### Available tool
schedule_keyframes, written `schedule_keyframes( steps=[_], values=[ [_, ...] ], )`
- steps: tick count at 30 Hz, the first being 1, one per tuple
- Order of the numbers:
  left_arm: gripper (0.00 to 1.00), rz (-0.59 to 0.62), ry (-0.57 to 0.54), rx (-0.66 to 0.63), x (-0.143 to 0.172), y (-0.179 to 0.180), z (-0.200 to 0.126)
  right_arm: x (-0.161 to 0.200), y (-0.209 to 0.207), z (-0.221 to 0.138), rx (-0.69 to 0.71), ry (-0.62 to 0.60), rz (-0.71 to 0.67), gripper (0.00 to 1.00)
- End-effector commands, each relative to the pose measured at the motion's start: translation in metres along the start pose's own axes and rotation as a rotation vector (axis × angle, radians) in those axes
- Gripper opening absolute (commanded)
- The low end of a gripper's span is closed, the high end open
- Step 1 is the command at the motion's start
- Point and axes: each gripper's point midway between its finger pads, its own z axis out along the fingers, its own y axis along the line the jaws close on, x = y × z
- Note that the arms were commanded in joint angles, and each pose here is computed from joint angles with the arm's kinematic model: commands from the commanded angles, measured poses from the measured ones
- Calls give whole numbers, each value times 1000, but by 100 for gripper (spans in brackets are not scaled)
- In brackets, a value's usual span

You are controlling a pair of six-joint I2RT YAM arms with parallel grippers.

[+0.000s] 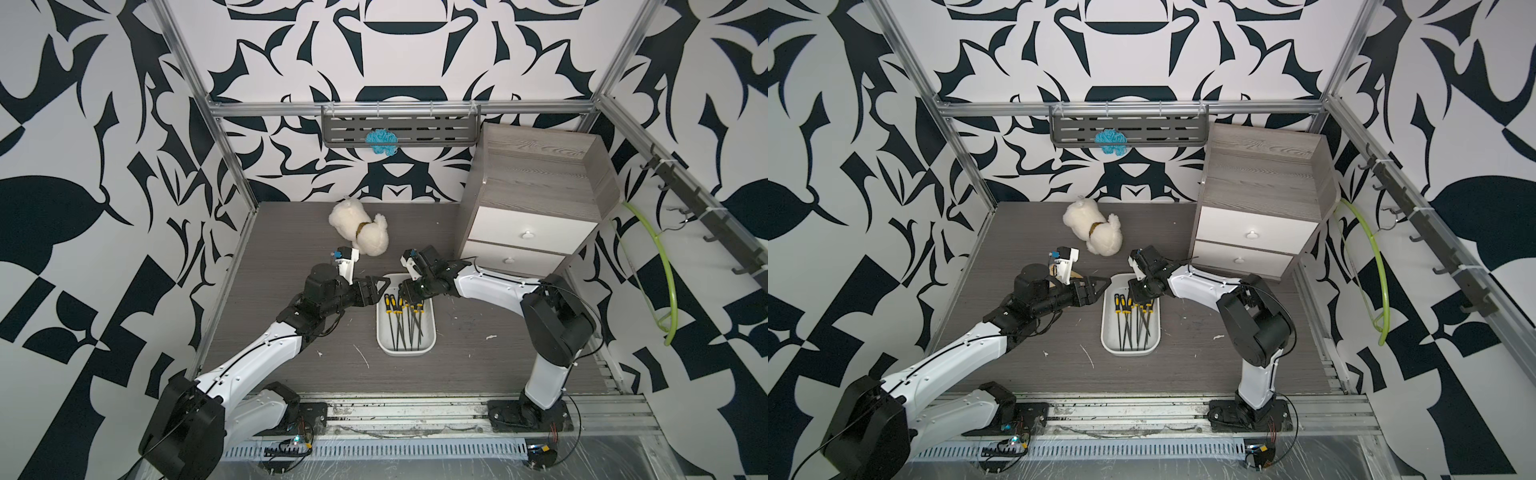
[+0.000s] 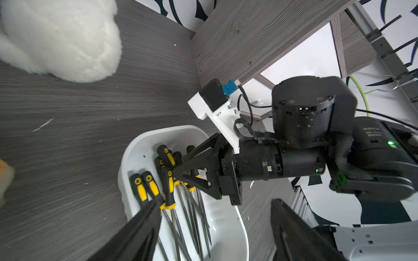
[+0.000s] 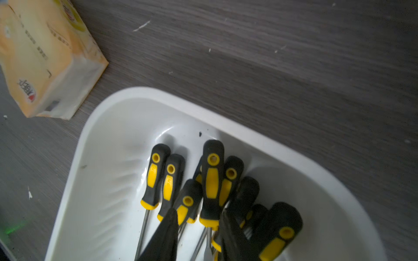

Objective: Take the file tool out of the storage box
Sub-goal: Pick up the file tool from the storage box.

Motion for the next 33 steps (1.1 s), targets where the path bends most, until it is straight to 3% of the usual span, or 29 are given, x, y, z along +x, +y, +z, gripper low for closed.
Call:
schedule_keyframes(
  steps=[1, 7, 25, 33],
  values=[
    [82, 13, -15, -15, -4, 0, -3, -22, 7, -2, 35, -49, -59, 36],
    [82, -2, 20, 12, 1, -2, 5, -21, -7, 5, 153, -40, -94, 35],
    [82, -12, 58, 5, 6, 2, 10, -10, -4, 28, 215, 38, -152, 28],
    [82, -4, 52, 4, 5, -1, 7, -19, 8, 11, 199, -15, -171, 21]
  ],
)
